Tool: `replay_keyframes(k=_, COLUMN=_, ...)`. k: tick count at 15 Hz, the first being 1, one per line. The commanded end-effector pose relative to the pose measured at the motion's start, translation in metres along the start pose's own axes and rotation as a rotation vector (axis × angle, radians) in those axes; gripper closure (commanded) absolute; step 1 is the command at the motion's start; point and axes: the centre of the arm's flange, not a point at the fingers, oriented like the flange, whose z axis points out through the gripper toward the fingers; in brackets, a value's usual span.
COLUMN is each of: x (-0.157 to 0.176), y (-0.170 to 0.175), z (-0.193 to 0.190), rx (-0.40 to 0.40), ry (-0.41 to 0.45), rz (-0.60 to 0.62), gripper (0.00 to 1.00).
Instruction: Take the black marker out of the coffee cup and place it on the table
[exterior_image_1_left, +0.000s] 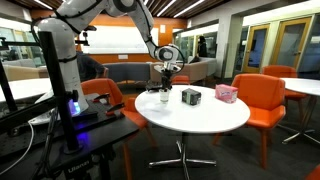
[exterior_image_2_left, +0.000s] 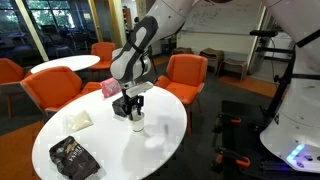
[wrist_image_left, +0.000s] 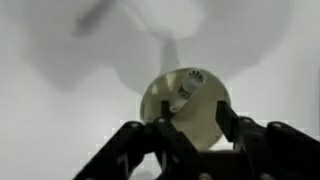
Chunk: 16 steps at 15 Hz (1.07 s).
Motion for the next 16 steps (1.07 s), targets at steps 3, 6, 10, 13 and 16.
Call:
replay_keyframes(k=3, x=0.012, y=-0.001, z=0.010, rx=0.016, ry=-0.062, rz=0.072, gripper=0.47)
replay_keyframes(k=6, x=0.014, y=0.001, z=0.015, rx=0.010, ry=-0.100, rz=0.092, gripper=0.49)
replay_keyframes(k=10, x=0.017, y=0.002, z=0.017, rx=0.005, ry=-0.144, rz=0.120, gripper=0.77)
replay_keyframes(k=13, x=0.018, y=0.002, z=0.018, rx=0.007, ry=-0.167, rz=0.124, gripper=0.99)
replay_keyframes(k=16, x=0.018, y=0.001, z=0.014, rx=0.021, ry=-0.165, rz=0.126, gripper=0.95)
